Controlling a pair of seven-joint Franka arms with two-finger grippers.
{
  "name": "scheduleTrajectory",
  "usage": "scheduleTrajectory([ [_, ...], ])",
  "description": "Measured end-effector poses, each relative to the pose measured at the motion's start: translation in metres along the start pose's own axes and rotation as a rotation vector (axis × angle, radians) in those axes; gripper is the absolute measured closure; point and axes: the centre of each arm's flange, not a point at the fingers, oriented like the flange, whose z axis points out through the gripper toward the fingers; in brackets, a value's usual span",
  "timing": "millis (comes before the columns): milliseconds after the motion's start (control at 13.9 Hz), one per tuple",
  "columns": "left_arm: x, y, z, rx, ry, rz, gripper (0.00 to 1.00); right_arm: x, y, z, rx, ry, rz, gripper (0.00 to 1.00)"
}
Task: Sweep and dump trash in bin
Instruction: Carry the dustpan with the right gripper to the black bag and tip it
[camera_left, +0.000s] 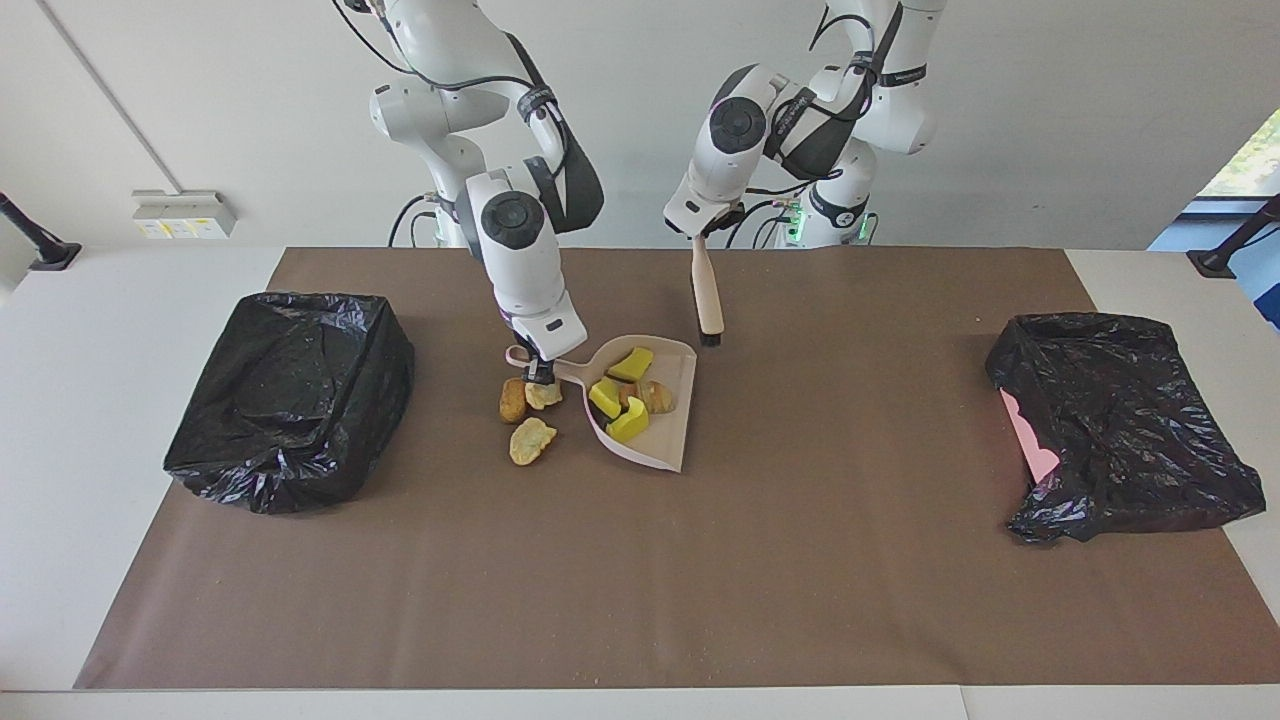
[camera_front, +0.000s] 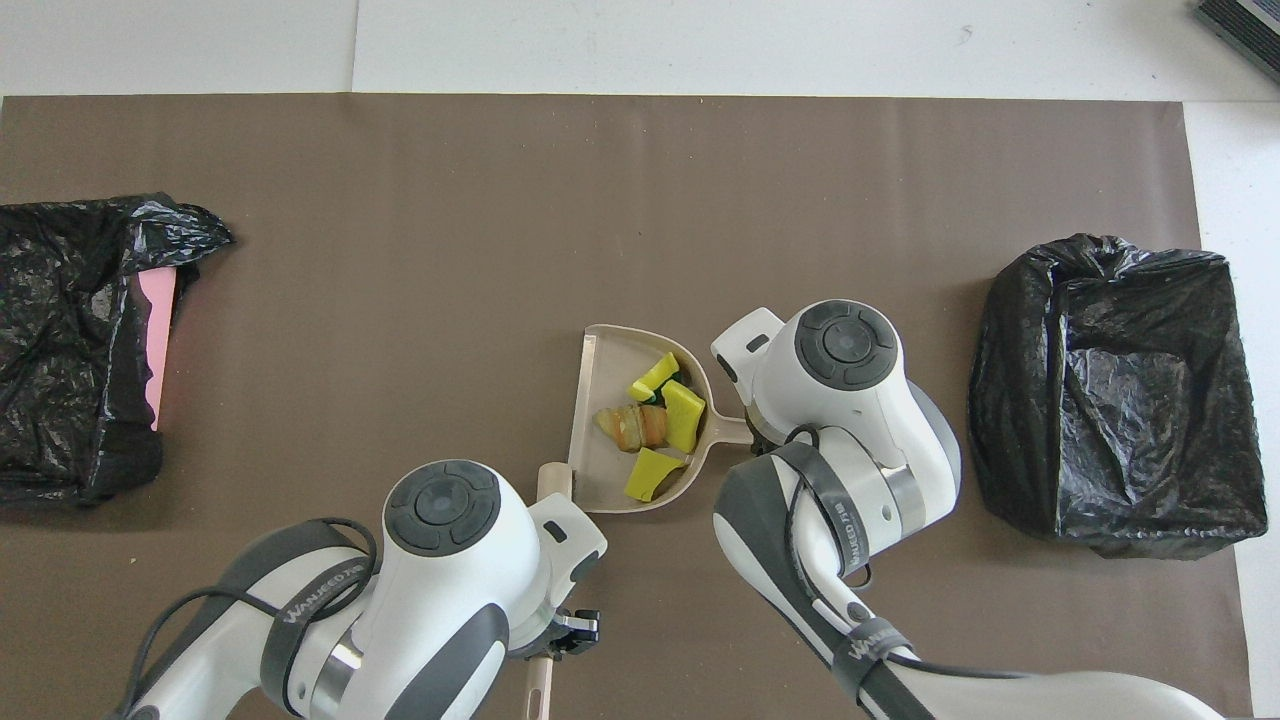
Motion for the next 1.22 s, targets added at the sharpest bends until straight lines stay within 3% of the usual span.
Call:
scheduleTrajectory([
  [432,-0.044,0.022,0.034,-0.017,0.077,-0.024,0.74,-0.126,0.047,-0.099,-0.023,0.023,0.142,0.68],
  [720,-0.061,0.03,0.061,-0.002,0.095,0.07,0.74,-0.223,0.059,-0.14,-0.011,0.019,0.236,0.68],
  [1008,-0.056,0.029,0.071,0.015,0.083,0.096,0.74,-0.328,0.064,-0.154,-0.052,-0.092,0.188,0.68],
  [1224,-0.053,0.029,0.076,0.025,0.076,0.093,0.74,-0.392,0.062,-0.158,-0.08,-0.139,0.158,0.68],
])
